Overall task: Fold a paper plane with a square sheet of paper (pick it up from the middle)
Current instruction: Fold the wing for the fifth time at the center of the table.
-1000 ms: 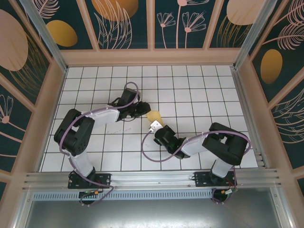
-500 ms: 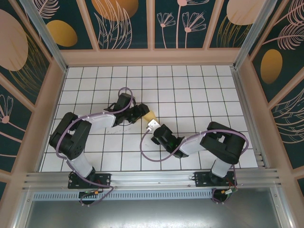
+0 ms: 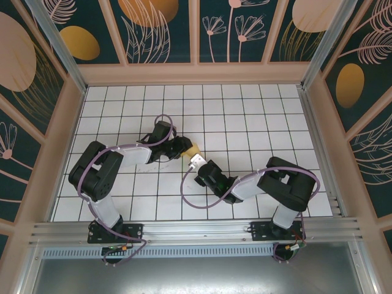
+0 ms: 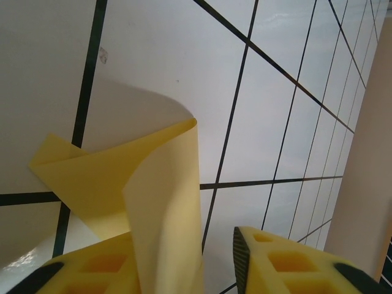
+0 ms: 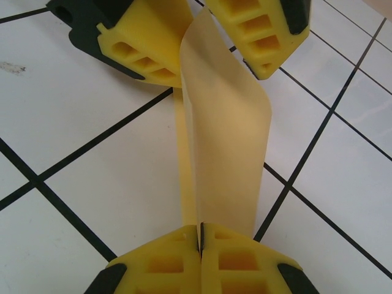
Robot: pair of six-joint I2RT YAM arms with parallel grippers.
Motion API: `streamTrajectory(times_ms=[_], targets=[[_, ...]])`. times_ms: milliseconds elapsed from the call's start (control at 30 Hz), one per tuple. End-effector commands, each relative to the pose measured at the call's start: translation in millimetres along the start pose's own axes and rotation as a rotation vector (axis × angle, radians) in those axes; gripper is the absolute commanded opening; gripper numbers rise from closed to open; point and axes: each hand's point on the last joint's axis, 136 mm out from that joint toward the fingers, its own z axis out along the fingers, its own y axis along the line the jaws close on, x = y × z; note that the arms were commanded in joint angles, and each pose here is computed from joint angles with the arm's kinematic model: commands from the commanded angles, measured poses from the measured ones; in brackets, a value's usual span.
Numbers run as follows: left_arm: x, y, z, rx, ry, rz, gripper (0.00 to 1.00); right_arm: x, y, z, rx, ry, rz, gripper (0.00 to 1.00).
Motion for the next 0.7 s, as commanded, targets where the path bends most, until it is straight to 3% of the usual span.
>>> streamTrajectory(times_ms=[0,200,333,467,667], targets=[[0,-2,1,0.009,0.009,-0.001,0.34,-8,1,5,0.0,-0.017,0.023,0.0],[1,3,2,-0.025,0.018,0.018,0.17,-7,1,5,-0.003,-0.007,0.033,0.0],[-5,7,2,-0.077,0.007,0.054,0.08,-5,-1,1,-0.015,0.02,0.081,0.06],[-6,5,3,-0.08,0.011,0.069,0.0,-9,5,-17,-0.107,-0.012,0.158,0.27],[-8,0,3,-0.07,0.017,0.077,0.0,-10,4,-36,-0.156,-0.038,0.165,0.32]])
